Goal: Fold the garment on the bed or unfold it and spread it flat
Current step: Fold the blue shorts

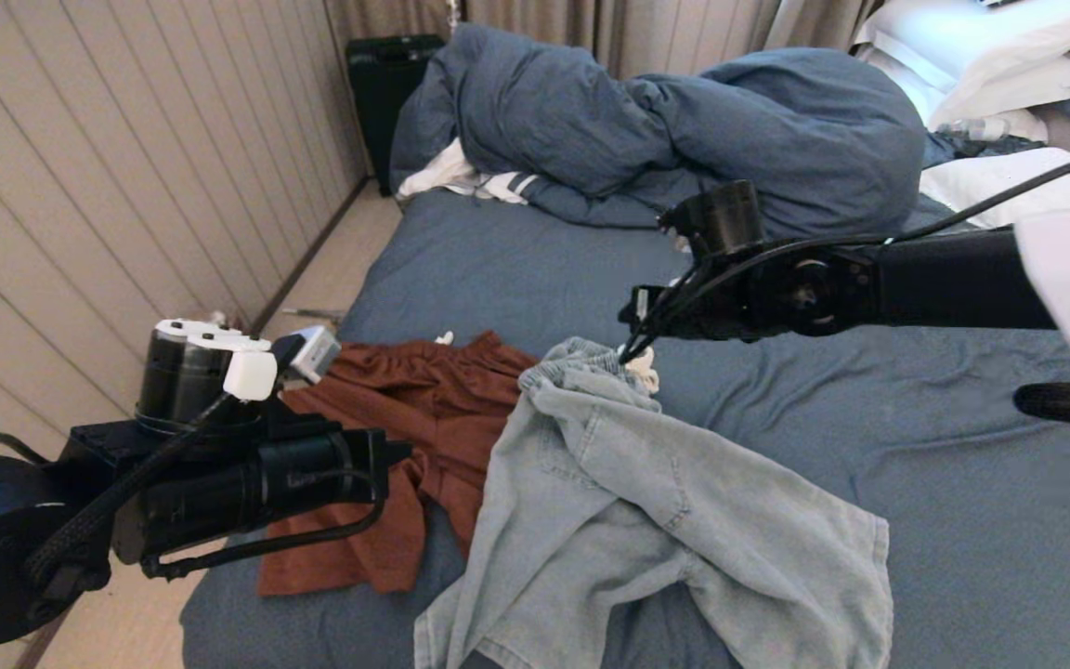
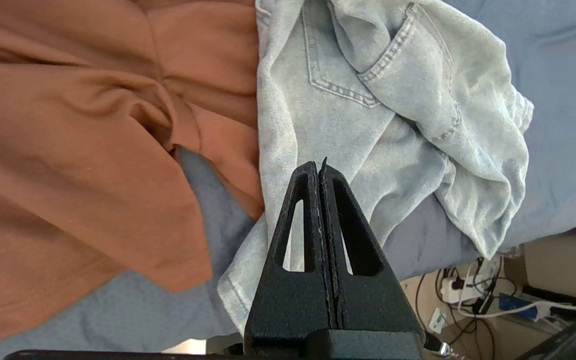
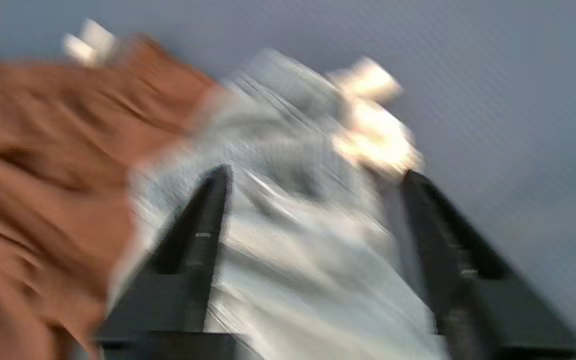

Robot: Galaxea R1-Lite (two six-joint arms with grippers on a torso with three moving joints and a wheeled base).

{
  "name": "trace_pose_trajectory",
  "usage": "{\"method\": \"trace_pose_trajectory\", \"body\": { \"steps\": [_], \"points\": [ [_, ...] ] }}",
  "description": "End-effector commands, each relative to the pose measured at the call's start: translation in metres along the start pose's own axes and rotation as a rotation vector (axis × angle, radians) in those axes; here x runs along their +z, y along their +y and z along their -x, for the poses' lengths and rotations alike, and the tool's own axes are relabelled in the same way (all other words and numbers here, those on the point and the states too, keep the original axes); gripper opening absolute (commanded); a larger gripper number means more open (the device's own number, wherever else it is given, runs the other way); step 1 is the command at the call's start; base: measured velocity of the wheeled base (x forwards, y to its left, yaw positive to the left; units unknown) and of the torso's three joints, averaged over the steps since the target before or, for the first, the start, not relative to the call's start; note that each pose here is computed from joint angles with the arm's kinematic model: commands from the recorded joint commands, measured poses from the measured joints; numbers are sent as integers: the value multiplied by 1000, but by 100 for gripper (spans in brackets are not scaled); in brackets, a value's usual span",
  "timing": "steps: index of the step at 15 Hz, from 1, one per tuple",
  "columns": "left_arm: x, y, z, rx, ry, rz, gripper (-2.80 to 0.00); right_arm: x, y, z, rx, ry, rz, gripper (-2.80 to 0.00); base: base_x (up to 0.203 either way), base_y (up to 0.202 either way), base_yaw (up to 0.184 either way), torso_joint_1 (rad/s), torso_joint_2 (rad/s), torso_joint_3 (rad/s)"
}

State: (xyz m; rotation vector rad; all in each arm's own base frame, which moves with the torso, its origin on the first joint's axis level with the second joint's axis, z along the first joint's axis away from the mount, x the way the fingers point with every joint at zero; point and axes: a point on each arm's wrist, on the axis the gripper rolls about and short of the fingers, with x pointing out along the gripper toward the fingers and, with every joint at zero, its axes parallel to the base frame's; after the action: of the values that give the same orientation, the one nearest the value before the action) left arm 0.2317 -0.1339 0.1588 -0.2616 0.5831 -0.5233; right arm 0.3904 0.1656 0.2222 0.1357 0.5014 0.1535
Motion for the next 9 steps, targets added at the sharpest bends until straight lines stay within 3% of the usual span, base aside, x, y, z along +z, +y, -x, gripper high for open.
{"method": "trace_pose_trajectory", "body": {
  "steps": [1, 3, 5, 8, 9],
  "points": [
    [-1, 0, -1, 1, 3, 2, -280, -4, -54, 42, -108, 30, -30, -280, 0, 0, 0, 0, 0, 0],
    [-2, 2, -5, 5, 14, 3, -280, -32, -104, 56, -217, 136, -28, -280, 0, 0, 0, 0, 0, 0],
    [-5, 2, -9, 8, 30, 5, -280, -55, -162, 67, -331, 214, -79, -280, 0, 0, 0, 0, 0, 0],
    [-6, 3, -12, 10, 37, 3, -280, -84, -226, 63, -401, 277, -169, -280, 0, 0, 0, 0, 0, 0],
    [-6, 3, -13, 11, 40, 3, -280, -95, -237, 58, -408, 315, -176, -280, 0, 0, 0, 0, 0, 0]
  ]
}}
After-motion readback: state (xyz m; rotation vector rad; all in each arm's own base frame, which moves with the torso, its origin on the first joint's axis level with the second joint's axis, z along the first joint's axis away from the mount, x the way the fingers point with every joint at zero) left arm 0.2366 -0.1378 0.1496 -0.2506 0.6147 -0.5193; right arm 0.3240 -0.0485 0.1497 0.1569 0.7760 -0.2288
